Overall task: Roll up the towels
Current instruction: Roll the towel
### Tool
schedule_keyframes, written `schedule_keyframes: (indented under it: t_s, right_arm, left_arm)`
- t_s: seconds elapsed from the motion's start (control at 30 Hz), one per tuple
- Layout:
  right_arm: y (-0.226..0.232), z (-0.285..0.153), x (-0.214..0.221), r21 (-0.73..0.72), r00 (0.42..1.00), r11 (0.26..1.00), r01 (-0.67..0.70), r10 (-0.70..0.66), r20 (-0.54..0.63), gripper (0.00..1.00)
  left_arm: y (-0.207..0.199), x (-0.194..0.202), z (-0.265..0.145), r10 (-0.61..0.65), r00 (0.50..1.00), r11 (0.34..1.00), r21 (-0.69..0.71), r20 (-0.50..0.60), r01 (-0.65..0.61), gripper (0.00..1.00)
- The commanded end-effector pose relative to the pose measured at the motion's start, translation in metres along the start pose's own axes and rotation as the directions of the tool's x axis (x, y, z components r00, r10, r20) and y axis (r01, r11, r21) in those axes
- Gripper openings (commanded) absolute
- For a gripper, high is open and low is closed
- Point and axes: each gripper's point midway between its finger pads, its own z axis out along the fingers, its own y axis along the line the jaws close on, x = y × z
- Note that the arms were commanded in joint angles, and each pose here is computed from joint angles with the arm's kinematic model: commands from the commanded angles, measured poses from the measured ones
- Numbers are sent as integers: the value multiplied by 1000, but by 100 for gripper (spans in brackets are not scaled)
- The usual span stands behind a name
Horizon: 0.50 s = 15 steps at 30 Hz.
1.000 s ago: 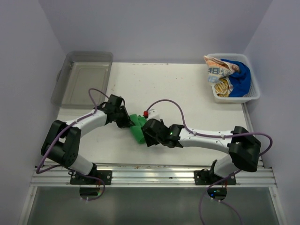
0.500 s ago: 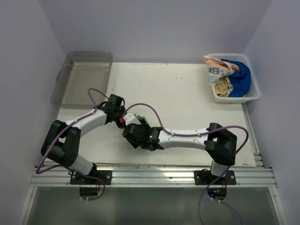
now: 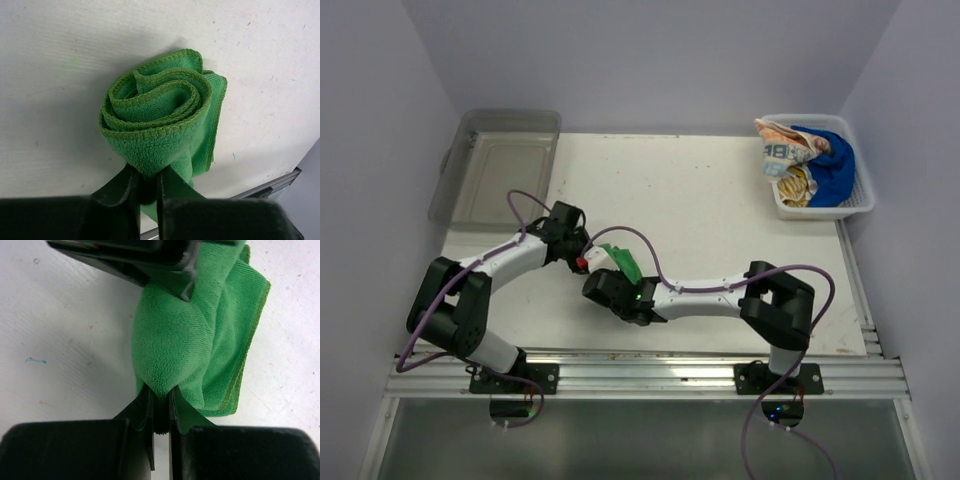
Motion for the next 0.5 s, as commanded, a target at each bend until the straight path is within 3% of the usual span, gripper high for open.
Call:
schedule_keyframes:
  t_s: [0.0,0.03,0.1,0.13,0.23,0.3,0.33,0.47]
  right_arm:
    - [-5,-9,-18,-67,987,988,-141,146,63,0]
    - [-5,-9,-17,-85,984,983,-161,167,60,0]
    - [-3,-12,-17,-165,974,963,-213,222,42,0]
    - [-3,-14,-13,-188,971,956,-225,235,33,0]
    - [-1,-22,-23,-283,953,916,-285,303,23,0]
    - [-9,-17,-20,-302,934,891,-340,357,1,0]
    - [-5,-20,-20,-344,929,870,-354,370,-20,0]
    - [-8,-19,-20,-446,876,770,-455,476,-72,0]
  left_arm:
    - [-7,5,-11,-21,1000,999,39,-8,22,16]
    - [-10,4,-14,-17,1000,998,57,5,17,28]
    - [-14,3,-17,-24,1000,995,95,11,22,39]
    - [-18,2,-22,-22,999,993,117,24,19,49]
    - [-23,0,-32,-11,999,990,141,51,4,64]
    - [-22,-2,-35,2,998,991,133,66,-11,67]
    - [-24,-2,-39,9,997,990,143,74,-20,75]
    - [-25,0,-39,35,997,986,161,72,-46,84]
